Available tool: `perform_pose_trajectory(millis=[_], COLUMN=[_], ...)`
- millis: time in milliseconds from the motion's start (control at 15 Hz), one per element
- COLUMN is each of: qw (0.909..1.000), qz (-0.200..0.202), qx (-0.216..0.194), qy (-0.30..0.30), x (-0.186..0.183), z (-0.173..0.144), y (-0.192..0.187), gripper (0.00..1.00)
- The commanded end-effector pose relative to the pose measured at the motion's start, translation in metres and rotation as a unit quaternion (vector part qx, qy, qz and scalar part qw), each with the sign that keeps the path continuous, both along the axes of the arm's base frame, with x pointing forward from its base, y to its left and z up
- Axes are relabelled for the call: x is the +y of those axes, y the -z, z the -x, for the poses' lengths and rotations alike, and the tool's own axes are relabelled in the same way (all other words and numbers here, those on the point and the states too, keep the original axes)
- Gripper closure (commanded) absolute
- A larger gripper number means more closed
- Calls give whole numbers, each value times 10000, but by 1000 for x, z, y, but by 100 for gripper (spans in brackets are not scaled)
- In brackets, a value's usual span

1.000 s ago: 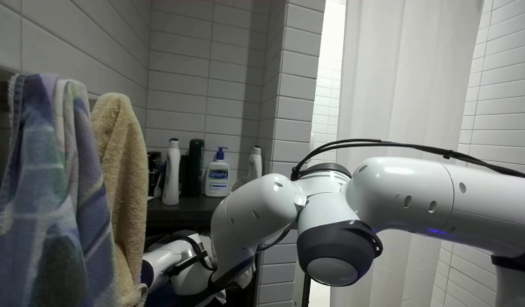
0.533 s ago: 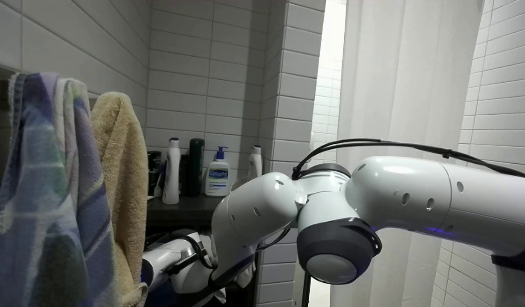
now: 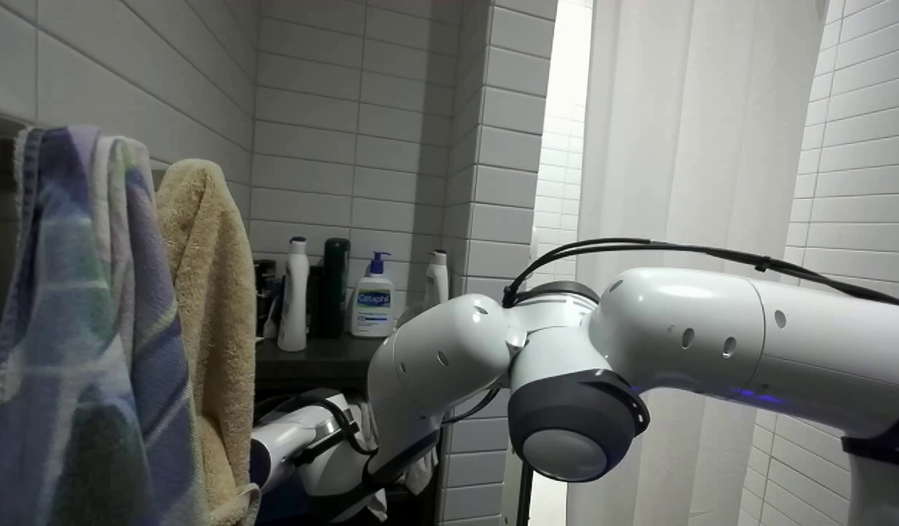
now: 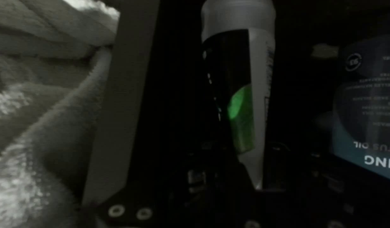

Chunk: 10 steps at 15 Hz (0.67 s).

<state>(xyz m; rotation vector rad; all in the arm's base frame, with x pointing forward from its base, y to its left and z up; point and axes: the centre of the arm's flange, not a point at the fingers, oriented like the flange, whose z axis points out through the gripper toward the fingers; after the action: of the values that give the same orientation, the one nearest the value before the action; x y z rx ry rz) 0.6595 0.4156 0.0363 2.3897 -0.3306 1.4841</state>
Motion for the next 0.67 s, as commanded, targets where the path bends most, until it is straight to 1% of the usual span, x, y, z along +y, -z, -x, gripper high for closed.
perform_pose_trajectory(millis=[0, 133, 200, 600], qw=[10000, 9999, 9999, 9998], qz=[-19, -77, -72, -73], qx=[-70, -64, -65, -42], qy=[-22, -48, -74, -169], x=[11, 13, 14, 24], z=[-20, -13, -8, 8], y=[8, 5, 3, -2], gripper=[96, 99, 97, 97])
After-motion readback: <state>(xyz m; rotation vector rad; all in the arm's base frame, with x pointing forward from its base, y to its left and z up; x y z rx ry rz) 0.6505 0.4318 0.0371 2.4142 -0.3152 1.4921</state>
